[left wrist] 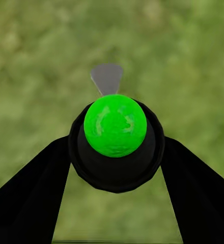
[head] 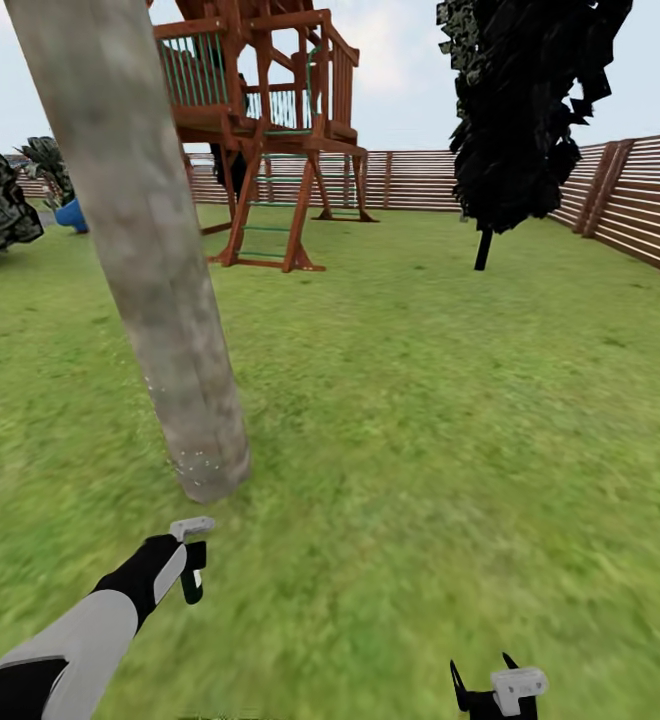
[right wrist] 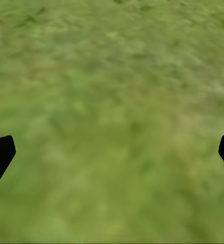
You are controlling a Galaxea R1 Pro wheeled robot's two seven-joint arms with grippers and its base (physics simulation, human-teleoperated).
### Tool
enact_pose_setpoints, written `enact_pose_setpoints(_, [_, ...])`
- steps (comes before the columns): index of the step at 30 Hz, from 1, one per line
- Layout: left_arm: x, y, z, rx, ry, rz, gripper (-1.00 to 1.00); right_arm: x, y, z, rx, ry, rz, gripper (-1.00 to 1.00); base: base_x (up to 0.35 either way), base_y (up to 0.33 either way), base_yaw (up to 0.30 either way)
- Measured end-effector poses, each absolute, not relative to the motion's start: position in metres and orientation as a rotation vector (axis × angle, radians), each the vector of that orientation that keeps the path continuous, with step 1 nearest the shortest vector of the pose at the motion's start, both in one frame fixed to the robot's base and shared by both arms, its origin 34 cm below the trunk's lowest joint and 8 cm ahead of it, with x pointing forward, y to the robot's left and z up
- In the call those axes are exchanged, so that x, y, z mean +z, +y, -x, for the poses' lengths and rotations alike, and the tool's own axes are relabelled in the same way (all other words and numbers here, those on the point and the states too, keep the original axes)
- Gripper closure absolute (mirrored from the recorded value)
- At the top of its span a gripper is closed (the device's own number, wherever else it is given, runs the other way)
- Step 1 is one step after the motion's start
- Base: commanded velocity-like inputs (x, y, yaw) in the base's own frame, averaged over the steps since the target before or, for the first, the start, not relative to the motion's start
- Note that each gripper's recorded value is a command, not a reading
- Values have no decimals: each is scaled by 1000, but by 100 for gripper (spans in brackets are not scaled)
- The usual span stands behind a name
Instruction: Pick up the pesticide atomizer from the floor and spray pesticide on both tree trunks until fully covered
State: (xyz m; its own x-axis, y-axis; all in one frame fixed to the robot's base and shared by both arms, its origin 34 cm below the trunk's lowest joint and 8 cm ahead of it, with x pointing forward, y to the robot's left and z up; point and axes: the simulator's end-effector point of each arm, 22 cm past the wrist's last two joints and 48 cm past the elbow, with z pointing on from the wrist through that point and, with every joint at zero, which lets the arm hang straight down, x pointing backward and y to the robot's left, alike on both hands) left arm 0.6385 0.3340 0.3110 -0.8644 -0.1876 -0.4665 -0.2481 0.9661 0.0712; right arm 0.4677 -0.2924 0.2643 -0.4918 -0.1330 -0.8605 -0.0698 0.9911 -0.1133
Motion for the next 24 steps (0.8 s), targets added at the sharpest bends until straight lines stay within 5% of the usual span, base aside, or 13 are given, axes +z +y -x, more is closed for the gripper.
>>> enact_pose_setpoints(6, [310,335,-638,179,2645,312,100,264,-292,-467,-75,2088,141,-100,1,-241,204])
enact_pose_setpoints(24, [369,330,-695,69,2597,230,100,263,-292,-467,-75,2089,145,-100,0,-7,3])
